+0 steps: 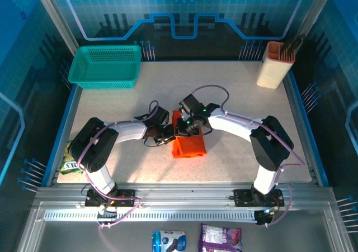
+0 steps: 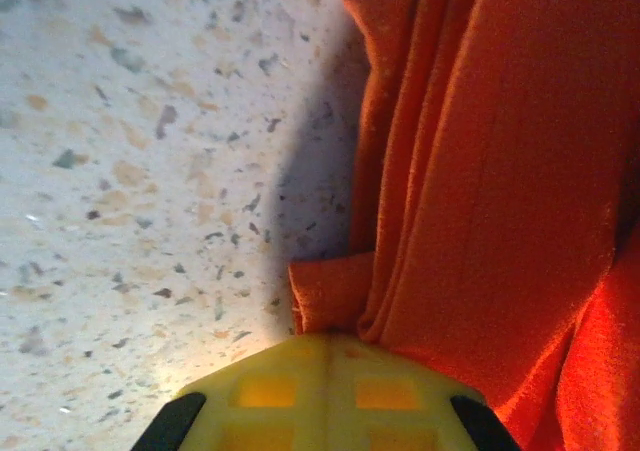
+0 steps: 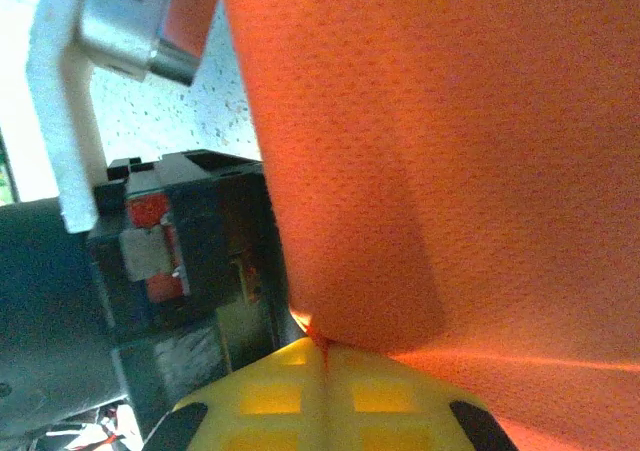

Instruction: Fold the inside-out t-shirt

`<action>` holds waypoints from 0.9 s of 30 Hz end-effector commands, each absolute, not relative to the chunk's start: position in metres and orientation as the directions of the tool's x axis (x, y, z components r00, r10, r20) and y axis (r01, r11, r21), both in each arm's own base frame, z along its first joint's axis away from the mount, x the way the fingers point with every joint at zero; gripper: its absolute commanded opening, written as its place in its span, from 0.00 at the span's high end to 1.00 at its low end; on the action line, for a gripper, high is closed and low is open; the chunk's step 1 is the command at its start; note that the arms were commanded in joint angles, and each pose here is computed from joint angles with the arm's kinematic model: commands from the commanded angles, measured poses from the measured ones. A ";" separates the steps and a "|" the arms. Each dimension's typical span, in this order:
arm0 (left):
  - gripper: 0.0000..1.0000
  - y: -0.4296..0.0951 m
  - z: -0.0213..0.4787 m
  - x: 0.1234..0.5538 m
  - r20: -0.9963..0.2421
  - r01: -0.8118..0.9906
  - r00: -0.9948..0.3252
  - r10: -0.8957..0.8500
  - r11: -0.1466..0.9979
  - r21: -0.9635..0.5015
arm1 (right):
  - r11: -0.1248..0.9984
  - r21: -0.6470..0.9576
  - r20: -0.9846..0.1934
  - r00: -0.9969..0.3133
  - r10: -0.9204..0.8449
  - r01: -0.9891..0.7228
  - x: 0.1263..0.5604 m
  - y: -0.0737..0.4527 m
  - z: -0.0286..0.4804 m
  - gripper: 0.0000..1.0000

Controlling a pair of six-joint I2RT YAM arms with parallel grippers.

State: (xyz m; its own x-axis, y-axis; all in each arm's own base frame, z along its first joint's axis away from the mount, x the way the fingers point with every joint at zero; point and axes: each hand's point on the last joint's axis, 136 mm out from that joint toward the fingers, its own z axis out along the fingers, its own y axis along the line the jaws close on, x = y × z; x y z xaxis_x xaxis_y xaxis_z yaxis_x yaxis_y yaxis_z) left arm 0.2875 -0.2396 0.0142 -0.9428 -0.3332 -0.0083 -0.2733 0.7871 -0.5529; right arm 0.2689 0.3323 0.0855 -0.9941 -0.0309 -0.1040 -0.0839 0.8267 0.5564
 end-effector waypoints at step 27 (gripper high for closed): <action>0.96 -0.222 0.000 0.248 0.101 -0.391 -0.906 -0.411 0.722 -0.571 | 0.619 0.774 -0.026 -0.969 0.245 0.136 0.296 0.336 0.073 1.00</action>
